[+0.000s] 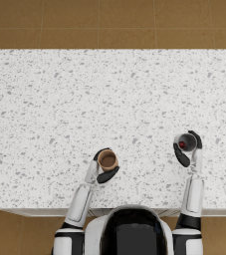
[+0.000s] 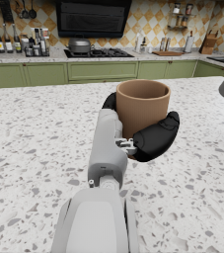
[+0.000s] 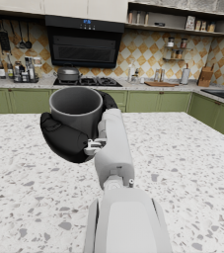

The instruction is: Pick up two cups and pour the berry on the right into the cup on the left

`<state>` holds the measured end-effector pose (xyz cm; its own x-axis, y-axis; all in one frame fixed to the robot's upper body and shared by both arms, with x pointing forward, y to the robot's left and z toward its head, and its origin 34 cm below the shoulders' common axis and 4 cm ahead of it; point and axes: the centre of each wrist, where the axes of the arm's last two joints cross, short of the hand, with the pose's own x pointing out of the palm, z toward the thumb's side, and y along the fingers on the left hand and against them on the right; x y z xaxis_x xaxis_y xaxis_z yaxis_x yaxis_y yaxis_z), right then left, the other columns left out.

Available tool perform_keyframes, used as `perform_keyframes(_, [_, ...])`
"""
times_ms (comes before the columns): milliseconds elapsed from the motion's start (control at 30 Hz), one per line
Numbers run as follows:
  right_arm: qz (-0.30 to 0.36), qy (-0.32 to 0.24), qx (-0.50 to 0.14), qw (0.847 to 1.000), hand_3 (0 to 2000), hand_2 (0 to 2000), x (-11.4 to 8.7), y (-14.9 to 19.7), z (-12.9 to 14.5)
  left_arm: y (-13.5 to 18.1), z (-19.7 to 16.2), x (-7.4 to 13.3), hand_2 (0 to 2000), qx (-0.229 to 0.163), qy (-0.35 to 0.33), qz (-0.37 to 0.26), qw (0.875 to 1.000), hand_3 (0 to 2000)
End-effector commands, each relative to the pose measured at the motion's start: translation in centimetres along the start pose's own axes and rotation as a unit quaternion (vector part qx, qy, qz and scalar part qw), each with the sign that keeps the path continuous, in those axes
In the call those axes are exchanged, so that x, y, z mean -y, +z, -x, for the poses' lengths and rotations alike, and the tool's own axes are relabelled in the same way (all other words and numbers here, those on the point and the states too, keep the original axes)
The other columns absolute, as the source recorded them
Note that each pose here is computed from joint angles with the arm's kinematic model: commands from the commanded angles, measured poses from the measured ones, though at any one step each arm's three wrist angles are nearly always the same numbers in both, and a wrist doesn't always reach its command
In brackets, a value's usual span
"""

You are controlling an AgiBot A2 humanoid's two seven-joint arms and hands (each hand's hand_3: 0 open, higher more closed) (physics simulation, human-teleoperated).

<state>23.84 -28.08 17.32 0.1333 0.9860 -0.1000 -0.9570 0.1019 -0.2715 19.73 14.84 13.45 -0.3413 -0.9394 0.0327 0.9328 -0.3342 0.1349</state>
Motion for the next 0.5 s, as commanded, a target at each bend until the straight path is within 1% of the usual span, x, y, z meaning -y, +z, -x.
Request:
perform_keyframes(33, [0.057, 0.046, -0.014, 0.997, 1280, 2000, 0.4, 2.9, -2.4, 1.4, -1.2, -1.8, 2000, -0.003, -0.013, -0.035, 0.999, 1280])
perform_keyframes(200, [0.094, 0.09, -0.078, 0.988, 1280, 2000, 0.9, 4.4, -5.3, 1.6, -2.0, -3.2, 2000, -0.065, -0.019, -0.047, 0.997, 1280])
perform_keyframes(333, [0.122, 0.096, -0.133, 0.979, 1280, 2000, 1.3, 5.6, -6.3, 1.2, -2.5, -3.7, 2000, -0.119, -0.025, -0.042, 0.992, 1280])
perform_keyframes(400, [0.141, 0.099, -0.159, 0.972, 1280, 2000, 1.4, 6.4, -6.9, 0.8, -2.9, -3.8, 2000, -0.13, -0.03, -0.035, 0.99, 1280])
perform_keyframes(433, [0.147, 0.098, -0.172, 0.969, 1280, 2000, 1.7, 6.7, -7.1, 0.8, -2.9, -4.0, 2000, -0.133, -0.03, -0.037, 0.99, 1280])
perform_keyframes(500, [0.164, 0.094, -0.2, 0.961, 1280, 2000, 1.6, 7.4, -7.4, 0.7, -3.2, -4.3, 2000, -0.136, -0.035, -0.035, 0.989, 1280])
